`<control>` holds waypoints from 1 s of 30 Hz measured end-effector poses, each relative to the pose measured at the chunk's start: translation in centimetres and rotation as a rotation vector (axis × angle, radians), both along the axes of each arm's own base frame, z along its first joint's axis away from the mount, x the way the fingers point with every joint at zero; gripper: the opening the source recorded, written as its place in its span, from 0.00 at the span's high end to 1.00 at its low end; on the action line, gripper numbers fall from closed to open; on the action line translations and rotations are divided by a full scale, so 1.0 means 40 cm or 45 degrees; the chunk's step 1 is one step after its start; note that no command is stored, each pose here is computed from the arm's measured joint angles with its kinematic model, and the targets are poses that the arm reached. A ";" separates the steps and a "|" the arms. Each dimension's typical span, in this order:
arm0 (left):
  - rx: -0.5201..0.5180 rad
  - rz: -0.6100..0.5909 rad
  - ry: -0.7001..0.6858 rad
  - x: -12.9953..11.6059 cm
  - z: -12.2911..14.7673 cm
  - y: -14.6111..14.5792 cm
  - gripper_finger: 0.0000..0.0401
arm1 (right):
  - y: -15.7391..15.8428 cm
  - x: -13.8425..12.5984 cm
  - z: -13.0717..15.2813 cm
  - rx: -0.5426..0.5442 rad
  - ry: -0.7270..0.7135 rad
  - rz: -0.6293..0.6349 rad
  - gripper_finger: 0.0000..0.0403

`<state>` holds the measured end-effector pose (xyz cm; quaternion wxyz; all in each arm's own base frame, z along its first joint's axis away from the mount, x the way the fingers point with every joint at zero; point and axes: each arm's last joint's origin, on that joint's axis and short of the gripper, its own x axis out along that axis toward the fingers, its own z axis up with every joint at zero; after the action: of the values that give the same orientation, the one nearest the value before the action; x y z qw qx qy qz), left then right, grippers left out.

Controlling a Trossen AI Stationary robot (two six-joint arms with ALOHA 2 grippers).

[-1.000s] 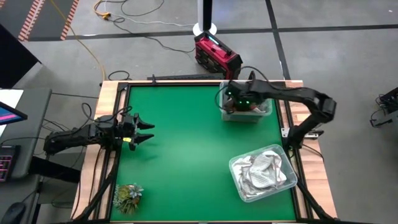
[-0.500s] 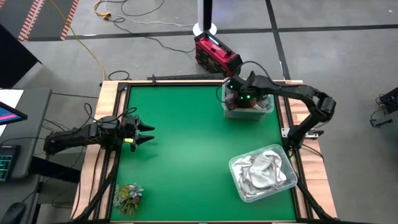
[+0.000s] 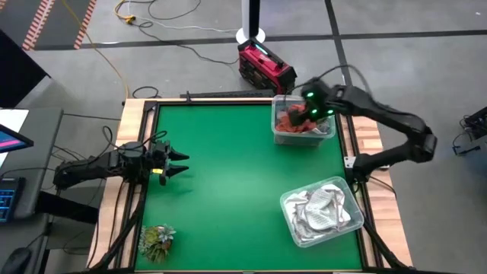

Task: Sort towels by color in basket
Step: Return to Home Position

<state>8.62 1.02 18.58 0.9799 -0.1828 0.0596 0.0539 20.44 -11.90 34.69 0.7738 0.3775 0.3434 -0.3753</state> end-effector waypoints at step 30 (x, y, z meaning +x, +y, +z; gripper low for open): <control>0.326 -0.024 -0.326 0.000 0.066 -0.002 0.41 | 0.130 -0.192 -0.124 -0.638 -0.322 0.295 0.29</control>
<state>8.62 0.96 21.24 0.9952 -0.0612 -0.0711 0.0281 12.75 -6.69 29.74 0.9171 0.1768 0.1818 -0.3077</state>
